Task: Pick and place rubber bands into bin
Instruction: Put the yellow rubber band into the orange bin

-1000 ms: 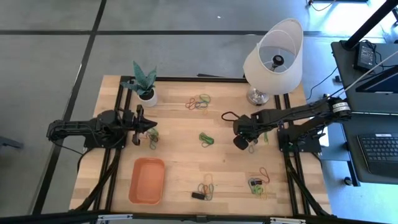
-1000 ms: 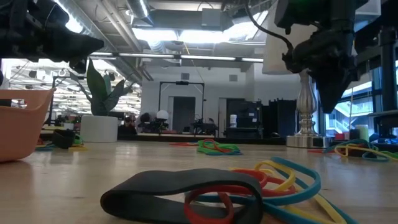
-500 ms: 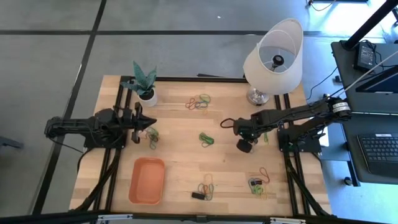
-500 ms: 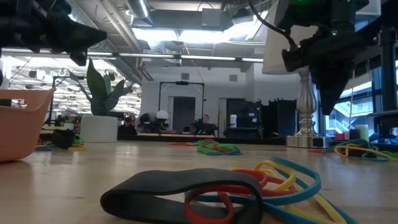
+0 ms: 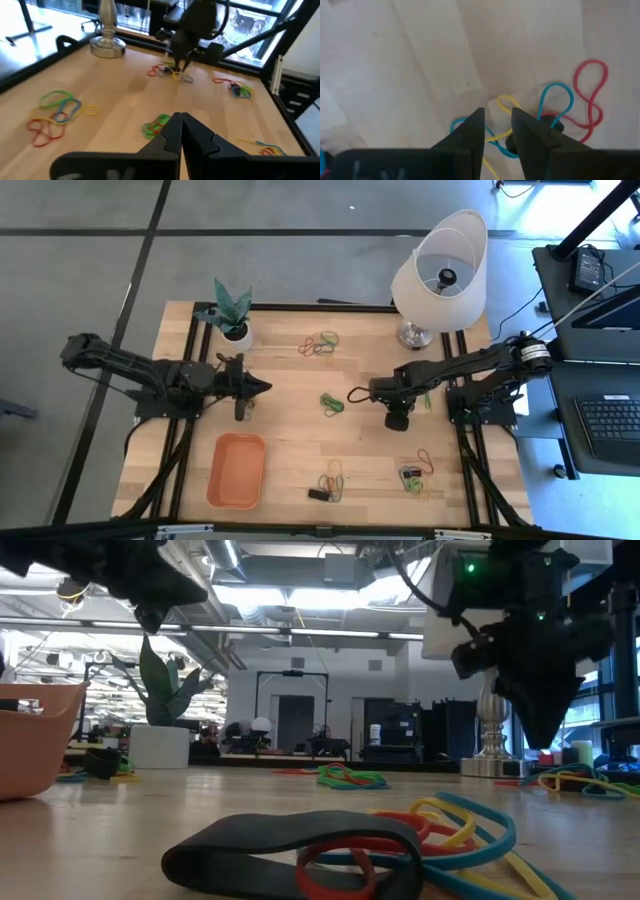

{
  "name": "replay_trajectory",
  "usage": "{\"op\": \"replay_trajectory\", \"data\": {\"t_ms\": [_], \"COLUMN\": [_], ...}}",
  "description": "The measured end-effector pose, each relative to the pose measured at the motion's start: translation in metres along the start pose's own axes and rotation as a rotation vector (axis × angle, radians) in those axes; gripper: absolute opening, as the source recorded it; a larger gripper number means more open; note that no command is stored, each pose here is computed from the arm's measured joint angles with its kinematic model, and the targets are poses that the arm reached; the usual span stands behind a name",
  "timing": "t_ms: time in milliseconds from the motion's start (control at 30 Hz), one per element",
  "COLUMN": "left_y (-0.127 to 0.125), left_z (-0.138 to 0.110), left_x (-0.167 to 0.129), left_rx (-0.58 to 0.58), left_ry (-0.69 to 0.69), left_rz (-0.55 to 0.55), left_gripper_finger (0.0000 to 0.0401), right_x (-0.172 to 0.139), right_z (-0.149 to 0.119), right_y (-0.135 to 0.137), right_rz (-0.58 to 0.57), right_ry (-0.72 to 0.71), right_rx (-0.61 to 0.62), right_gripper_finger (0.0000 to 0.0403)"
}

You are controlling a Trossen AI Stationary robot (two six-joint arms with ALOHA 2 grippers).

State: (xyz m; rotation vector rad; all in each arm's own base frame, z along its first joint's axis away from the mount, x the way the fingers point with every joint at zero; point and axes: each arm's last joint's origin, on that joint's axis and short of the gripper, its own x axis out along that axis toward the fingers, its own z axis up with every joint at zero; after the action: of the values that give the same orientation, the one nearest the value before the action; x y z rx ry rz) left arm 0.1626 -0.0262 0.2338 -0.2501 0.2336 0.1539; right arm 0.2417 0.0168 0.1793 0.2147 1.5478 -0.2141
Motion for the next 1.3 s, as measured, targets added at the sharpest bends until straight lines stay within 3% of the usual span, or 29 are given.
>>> {"op": "replay_trajectory", "data": {"t_ms": [500,733,1000,1300], "left_y": [-0.028,-0.032,-0.030,-0.029], "left_z": [0.011,0.010,0.010,0.011], "left_x": [0.010,0.008,0.008,0.008], "left_rx": [0.007,0.013,0.015,0.016], "left_ry": [0.020,0.023,0.009,-0.008], "left_rz": [-0.012,-0.028,0.010,0.054], "left_gripper_finger": [0.0003,0.0003,0.0003,0.0004], "right_x": [0.042,0.048,0.013,-0.051], "right_z": [0.008,0.008,-0.008,-0.041], "right_y": [0.003,0.003,-0.003,-0.014], "right_rz": [-0.046,-0.062,-0.059,0.000], "right_ry": [0.188,0.238,0.186,-0.070], "right_rx": [-0.247,-0.243,-0.109,0.114], "right_gripper_finger": [0.0097,0.0010,0.0003,0.0002]}}
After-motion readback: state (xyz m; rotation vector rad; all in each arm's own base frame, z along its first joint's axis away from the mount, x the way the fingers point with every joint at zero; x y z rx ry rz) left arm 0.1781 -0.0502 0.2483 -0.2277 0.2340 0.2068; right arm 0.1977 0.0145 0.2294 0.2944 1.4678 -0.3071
